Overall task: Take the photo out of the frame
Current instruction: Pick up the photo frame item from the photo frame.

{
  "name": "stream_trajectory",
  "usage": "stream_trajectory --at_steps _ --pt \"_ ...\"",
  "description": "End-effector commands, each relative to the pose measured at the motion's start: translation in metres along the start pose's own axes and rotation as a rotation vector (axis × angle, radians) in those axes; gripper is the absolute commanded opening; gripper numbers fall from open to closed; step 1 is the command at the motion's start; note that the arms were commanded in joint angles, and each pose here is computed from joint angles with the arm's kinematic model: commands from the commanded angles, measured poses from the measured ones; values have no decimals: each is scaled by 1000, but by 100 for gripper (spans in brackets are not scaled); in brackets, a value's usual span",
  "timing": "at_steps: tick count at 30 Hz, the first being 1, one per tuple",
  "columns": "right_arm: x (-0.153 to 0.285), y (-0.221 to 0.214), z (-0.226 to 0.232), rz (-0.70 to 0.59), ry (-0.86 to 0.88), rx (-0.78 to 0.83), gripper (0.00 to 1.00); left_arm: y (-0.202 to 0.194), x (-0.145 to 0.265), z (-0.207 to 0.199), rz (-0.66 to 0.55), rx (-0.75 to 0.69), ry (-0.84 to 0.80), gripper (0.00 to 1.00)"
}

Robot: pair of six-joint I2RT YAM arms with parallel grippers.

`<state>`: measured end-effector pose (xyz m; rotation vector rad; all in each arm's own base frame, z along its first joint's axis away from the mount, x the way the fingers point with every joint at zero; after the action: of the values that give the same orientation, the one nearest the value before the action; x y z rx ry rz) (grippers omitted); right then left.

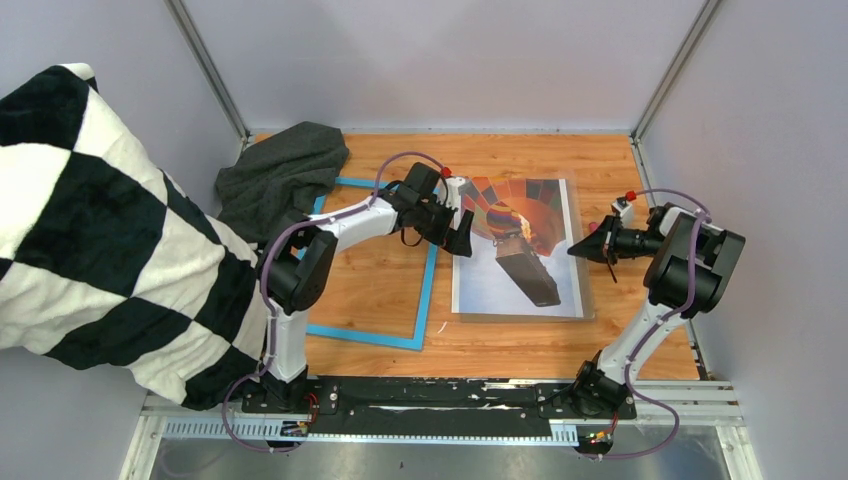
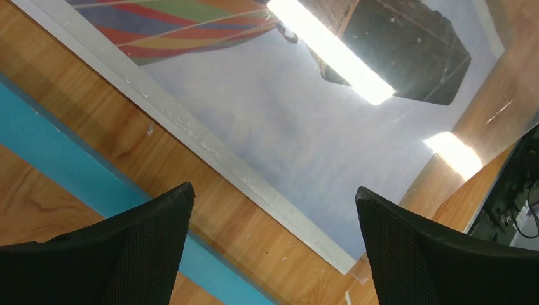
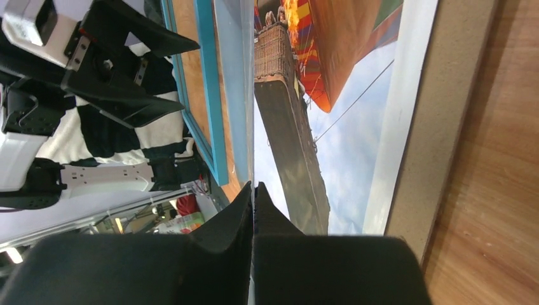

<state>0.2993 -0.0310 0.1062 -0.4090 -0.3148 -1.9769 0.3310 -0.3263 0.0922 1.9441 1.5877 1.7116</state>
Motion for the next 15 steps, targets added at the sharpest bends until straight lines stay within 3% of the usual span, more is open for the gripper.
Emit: stream_trajectory --at_steps 1,9,15 --pt "-3 6 12 11 64 -49 0 36 35 -9 -78 -153 14 99" --pt "19 9 86 -38 251 53 0 48 98 15 -128 -304 86 100" --pt "30 3 150 -37 346 169 0 9 170 51 -141 -342 158 100"
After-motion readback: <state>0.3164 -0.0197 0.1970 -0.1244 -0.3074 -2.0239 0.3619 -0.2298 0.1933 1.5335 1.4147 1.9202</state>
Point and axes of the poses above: each gripper's point midway between its finger pads, its own x axis back along the fingers, its own z axis along the line the jaws close on, y = z × x, the point moved 4 cm from there along x, back along the fingers, and after that the axes turned 9 degrees about -x, right-handed, at the moved point
